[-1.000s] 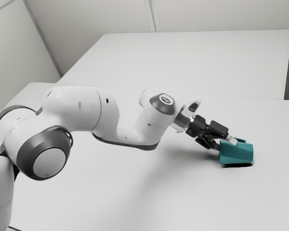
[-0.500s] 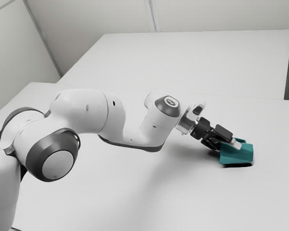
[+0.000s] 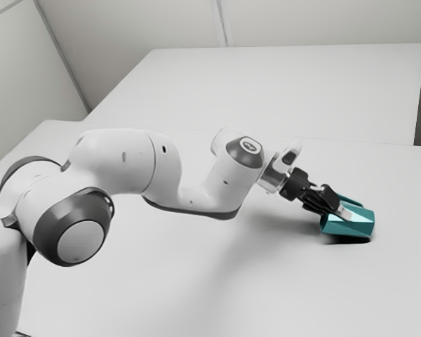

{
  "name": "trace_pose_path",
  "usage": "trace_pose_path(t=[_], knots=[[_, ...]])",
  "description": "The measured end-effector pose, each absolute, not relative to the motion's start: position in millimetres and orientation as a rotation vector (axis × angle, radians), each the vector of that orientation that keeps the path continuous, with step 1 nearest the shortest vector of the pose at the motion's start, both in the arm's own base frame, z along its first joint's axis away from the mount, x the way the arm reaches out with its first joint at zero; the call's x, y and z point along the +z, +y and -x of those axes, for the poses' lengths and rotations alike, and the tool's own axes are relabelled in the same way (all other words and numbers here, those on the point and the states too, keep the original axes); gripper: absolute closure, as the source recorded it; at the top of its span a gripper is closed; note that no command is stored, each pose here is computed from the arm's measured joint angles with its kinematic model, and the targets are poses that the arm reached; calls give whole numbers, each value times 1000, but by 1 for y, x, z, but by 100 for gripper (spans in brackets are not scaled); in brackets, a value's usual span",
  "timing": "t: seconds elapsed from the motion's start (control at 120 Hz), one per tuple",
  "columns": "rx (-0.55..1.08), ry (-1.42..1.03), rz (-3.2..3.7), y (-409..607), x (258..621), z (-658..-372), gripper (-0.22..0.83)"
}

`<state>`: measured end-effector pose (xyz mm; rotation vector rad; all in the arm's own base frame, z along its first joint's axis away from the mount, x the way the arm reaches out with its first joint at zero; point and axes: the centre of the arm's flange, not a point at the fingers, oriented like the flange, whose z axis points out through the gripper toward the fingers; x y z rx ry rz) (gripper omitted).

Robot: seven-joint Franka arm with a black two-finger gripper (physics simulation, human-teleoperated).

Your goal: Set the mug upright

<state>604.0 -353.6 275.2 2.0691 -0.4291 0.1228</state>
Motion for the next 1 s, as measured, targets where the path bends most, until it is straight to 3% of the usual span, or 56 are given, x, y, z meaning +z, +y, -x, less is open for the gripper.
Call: trace_pose_path(t=[0.25, 0.642, 1.0], knots=[[181, -486, -2068, -353, 315, -604, 76], [216, -780, -2379, -294, 412, -606, 77], [120, -761, -2701, -200, 440, -586, 77]])
